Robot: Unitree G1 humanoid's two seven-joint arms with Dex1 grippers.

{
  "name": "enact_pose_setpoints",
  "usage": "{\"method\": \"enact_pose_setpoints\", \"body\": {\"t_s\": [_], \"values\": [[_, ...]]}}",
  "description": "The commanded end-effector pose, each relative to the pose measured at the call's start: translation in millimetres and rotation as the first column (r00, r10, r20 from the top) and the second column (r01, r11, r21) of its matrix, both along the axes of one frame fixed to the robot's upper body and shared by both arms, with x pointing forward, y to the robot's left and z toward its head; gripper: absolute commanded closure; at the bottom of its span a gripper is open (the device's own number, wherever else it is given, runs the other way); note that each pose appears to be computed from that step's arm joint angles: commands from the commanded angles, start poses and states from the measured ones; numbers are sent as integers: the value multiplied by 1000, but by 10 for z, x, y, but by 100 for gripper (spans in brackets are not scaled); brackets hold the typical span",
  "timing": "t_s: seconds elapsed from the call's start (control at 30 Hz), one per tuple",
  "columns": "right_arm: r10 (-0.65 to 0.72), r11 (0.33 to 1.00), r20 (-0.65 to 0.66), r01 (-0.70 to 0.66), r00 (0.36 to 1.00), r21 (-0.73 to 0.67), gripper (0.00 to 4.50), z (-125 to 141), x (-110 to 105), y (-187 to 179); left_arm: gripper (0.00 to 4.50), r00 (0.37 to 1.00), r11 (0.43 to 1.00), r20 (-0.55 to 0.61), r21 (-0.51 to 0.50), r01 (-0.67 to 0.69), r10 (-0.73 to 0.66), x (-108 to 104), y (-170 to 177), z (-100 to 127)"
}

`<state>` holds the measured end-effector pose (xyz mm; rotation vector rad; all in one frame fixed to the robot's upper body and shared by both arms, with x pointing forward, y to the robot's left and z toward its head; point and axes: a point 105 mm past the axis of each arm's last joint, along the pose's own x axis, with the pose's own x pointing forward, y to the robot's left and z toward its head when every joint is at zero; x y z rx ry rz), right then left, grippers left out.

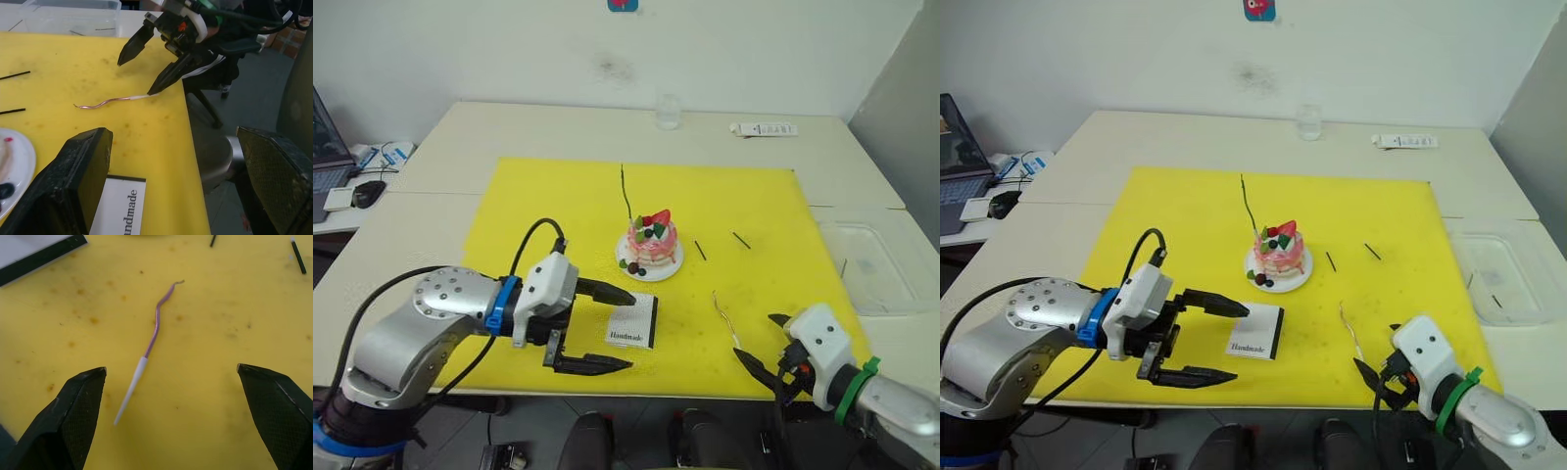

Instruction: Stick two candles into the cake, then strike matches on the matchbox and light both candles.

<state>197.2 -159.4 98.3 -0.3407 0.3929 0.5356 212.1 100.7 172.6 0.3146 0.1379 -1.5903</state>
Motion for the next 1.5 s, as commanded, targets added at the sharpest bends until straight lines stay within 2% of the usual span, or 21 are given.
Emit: {"method": "enact_pose_setpoints", "body": {"t_s": [0.03,0.17,0.3,0.43,0.6,0.87,1.0,1.13,1.3,1.5], "values": [[-24,999,50,25,998,-23,0,10,61,16,3,998,999,57,-26,20,-19,6,-89,80],[-51,998,31,52,998,-27,0,-61,61,26,3,998,999,61,-33,21,-19,9,-116,88],[-70,997,-12,70,997,-10,125,-125,6,53,0,998,999,65,-34,16,-14,6,-116,92],[-67,998,-34,68,997,16,269,-142,-36,111,0,998,999,68,-36,7,-5,19,-114,94],[-72,997,-34,73,997,17,437,-120,-15,112,0,997,999,71,-39,-1,4,45,-119,85],[-20,1000,18,20,1000,14,444,105,49,11,0,998,998,57,-54,-12,15,63,-126,105],[34,998,51,-31,998,-58,444,334,150,-405,0,999,998,34,-56,6,-4,24,-131,118],[86,989,29,-81,996,-125,444,423,164,-833,0,999,998,20,-61,31,-30,-28,-163,141],[131,974,-48,-137,990,-179,444,305,40,-1217,0,999,997,11,-62,48,-48,-73,-195,142],[184,963,-127,-205,975,-174,444,149,-120,-1293,0,999,997,4,-65,42,-42,-72,-208,135]]}}
